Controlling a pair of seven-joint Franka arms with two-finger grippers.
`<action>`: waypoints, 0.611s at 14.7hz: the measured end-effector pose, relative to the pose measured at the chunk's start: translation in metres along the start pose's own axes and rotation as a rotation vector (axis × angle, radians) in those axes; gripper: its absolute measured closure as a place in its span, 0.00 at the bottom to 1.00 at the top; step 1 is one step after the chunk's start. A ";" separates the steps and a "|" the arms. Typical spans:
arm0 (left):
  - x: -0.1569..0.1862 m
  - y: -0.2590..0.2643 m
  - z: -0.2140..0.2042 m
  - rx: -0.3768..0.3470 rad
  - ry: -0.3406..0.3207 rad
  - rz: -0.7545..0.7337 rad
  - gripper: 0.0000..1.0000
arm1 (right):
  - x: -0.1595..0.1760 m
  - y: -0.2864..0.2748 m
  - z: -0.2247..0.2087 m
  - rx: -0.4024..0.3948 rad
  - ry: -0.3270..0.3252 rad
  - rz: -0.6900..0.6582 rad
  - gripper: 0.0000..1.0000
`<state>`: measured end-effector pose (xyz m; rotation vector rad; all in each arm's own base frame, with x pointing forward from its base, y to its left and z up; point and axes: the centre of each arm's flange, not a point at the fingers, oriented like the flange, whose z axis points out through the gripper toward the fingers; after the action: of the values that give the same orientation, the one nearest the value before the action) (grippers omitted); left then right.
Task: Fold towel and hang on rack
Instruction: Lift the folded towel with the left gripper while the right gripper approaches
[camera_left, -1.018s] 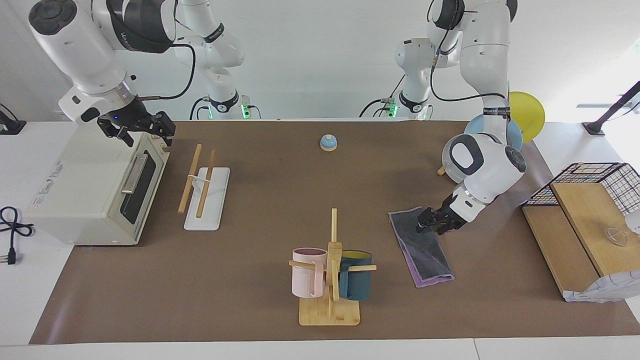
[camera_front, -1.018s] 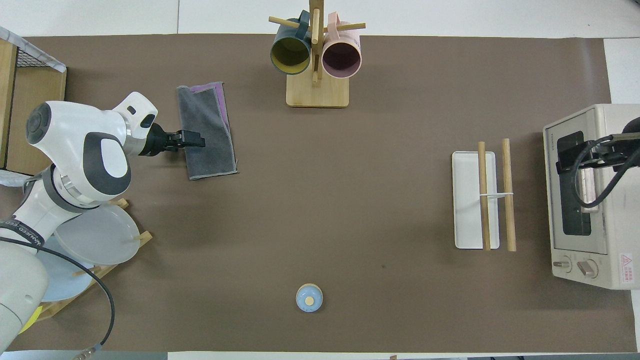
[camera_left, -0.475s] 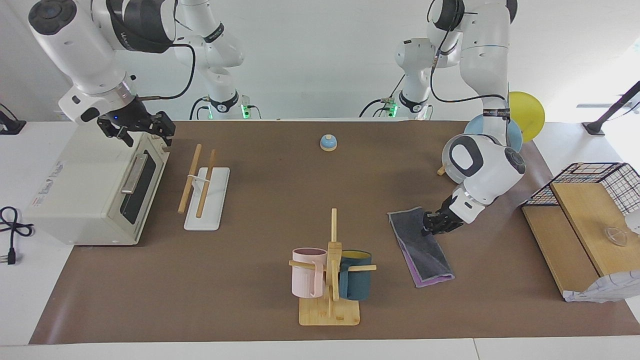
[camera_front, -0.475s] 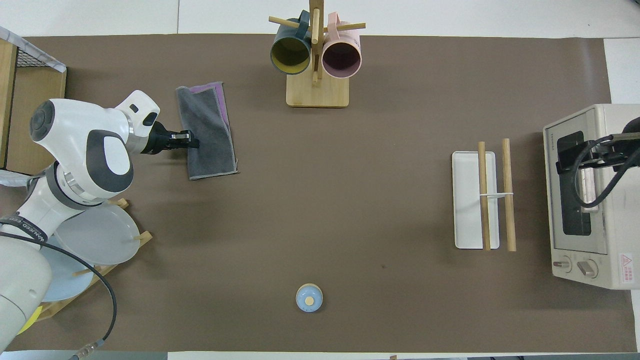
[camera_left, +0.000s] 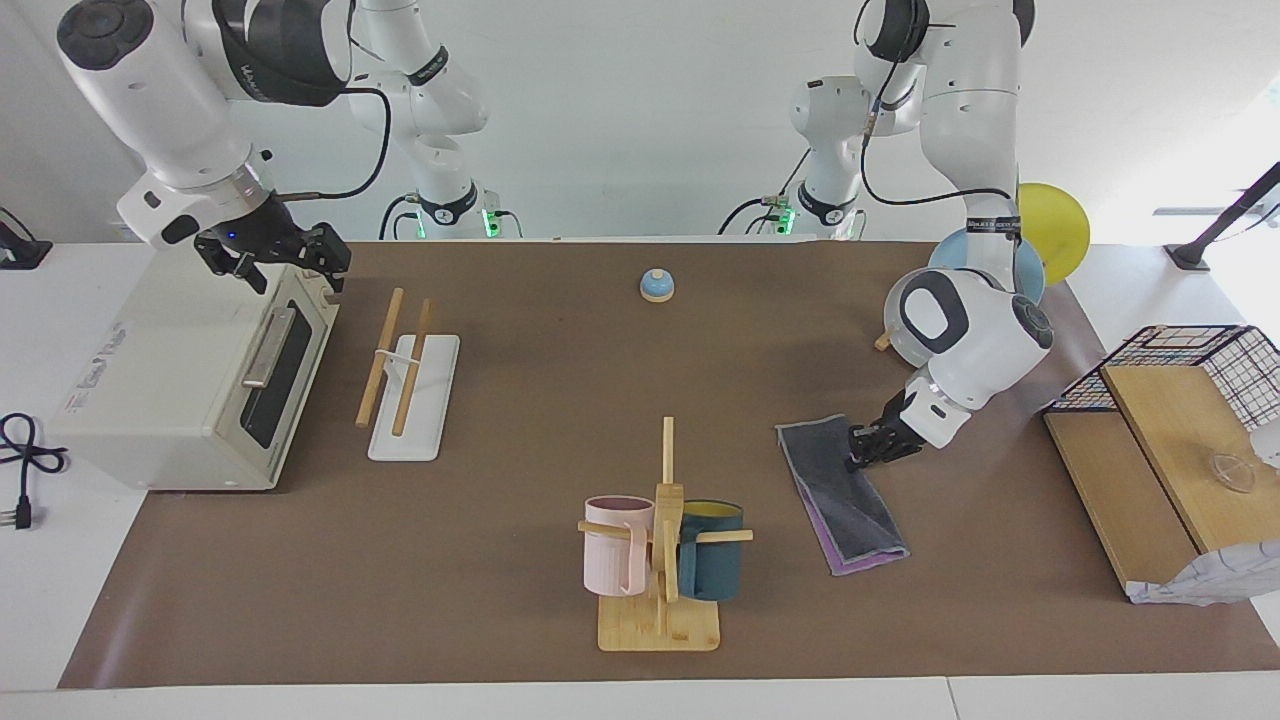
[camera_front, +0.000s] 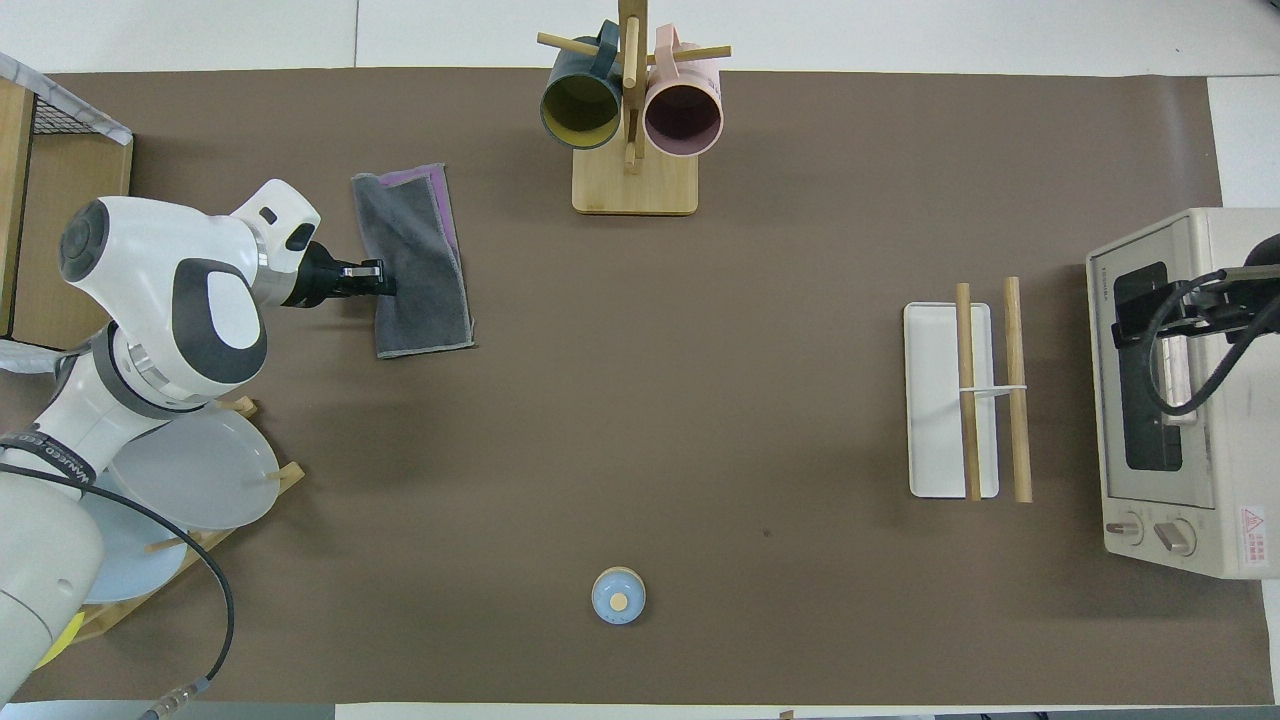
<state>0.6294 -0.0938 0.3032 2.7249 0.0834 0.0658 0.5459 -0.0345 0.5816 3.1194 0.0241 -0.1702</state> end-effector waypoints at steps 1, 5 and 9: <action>0.005 0.009 -0.010 -0.013 -0.013 -0.057 0.96 | 0.000 0.000 0.000 0.000 0.000 0.000 0.00; 0.013 0.056 -0.071 -0.057 -0.030 -0.335 0.96 | 0.000 0.000 0.000 0.000 0.000 0.000 0.00; -0.001 0.123 -0.129 -0.094 -0.028 -0.723 0.96 | 0.000 -0.002 0.000 0.000 0.000 -0.006 0.00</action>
<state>0.6266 -0.1550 0.4709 2.4380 1.0092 -0.1717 0.5460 -0.0328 0.5816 3.1193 0.0332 -0.1703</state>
